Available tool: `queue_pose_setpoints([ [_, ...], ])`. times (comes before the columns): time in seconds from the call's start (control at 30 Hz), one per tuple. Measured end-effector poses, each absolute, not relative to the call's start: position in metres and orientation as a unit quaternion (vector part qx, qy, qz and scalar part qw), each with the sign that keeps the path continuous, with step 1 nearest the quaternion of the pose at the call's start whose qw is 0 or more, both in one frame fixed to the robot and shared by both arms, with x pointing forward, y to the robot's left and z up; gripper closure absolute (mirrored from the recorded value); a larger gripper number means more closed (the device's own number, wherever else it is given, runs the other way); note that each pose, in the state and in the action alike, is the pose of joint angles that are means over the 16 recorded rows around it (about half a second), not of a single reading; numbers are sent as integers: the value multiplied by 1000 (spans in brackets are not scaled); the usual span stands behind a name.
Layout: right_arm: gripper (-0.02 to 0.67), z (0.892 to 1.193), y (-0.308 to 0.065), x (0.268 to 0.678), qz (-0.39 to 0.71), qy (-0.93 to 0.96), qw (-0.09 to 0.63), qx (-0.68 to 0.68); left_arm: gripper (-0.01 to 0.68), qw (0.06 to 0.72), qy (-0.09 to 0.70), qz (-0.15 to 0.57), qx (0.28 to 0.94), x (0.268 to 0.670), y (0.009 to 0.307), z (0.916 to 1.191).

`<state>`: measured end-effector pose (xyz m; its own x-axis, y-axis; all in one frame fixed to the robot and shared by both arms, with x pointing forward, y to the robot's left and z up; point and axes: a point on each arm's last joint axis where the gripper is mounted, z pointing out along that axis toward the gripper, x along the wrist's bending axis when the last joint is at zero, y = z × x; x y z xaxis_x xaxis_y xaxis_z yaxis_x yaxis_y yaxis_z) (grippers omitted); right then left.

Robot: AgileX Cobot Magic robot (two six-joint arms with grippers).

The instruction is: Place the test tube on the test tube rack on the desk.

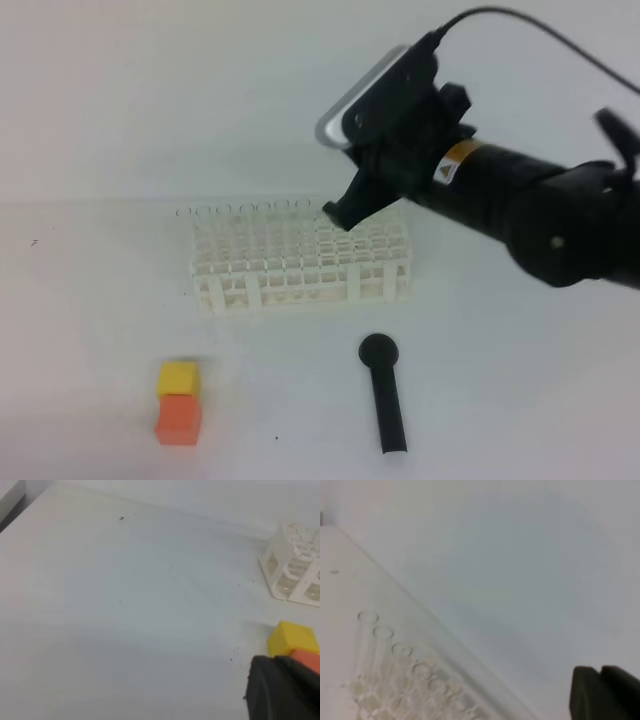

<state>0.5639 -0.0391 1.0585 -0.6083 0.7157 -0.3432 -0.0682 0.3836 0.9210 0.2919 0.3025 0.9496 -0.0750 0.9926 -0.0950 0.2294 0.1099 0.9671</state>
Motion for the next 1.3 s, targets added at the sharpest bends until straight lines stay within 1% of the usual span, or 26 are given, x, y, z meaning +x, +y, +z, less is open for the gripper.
queue_pose_setpoints([
  [0.17, 618, 1097, -66, 539, 497, 745, 399, 198, 673, 447, 596, 427, 513, 292, 302, 950],
  [0.3, 644, 1112, -91, 513, 489, 750, 402, 192, 673, 447, 596, 427, 512, 292, 302, 950],
  [0.6, 650, 1111, -145, 450, 491, 748, 395, 209, 673, 448, 596, 426, 512, 292, 302, 950],
  [0.8, 650, 1112, -168, 419, 507, 734, 397, 217, 673, 448, 596, 426, 512, 292, 302, 950],
  [1.0, 650, 1117, -178, 405, 519, 722, 407, 212, 673, 448, 596, 426, 512, 292, 302, 950],
  [1.17, 650, 1118, -183, 404, 520, 713, 417, 218, 673, 448, 596, 426, 513, 292, 302, 950],
  [1.3, 650, 1119, -196, 405, 511, 708, 423, 243, 673, 448, 595, 426, 514, 292, 302, 950],
])
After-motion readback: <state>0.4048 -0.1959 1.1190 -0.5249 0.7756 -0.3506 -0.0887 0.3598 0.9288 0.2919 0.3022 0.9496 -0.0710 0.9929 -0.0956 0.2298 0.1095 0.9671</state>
